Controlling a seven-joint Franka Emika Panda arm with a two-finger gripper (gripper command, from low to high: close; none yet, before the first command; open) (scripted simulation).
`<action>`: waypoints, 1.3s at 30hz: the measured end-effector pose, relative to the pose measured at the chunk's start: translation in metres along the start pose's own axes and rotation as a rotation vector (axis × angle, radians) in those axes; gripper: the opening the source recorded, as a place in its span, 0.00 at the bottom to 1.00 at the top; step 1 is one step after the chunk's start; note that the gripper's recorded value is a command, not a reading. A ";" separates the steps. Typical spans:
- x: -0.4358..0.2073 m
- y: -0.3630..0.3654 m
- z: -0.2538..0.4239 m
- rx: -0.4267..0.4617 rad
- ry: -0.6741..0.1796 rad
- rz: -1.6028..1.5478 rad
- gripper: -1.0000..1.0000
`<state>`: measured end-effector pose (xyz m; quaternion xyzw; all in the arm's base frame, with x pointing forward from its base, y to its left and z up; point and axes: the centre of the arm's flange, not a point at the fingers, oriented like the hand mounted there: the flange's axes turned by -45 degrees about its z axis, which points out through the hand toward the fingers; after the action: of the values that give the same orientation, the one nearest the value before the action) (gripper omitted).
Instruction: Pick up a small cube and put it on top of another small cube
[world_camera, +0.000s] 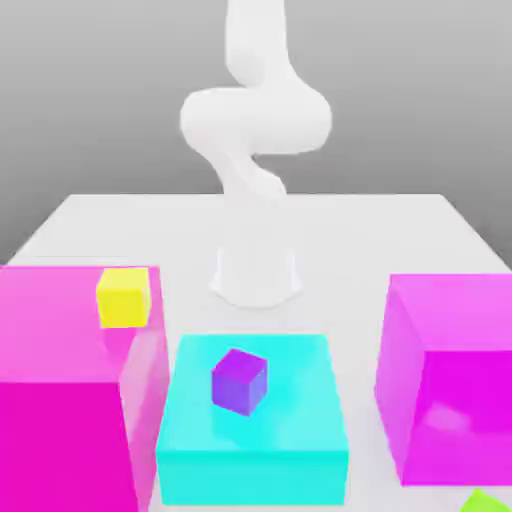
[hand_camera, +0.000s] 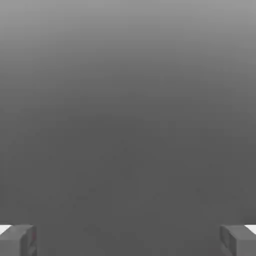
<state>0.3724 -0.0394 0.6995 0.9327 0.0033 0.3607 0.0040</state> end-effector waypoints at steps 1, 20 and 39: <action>0.002 0.010 0.012 0.003 -0.029 -0.020 0.50; -0.076 -0.119 0.208 0.591 -0.504 -0.739 0.50; -0.268 -0.304 0.277 1.717 -0.489 -1.170 0.50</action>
<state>0.3590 0.2606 0.3113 0.5235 0.7028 -0.0172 -0.4813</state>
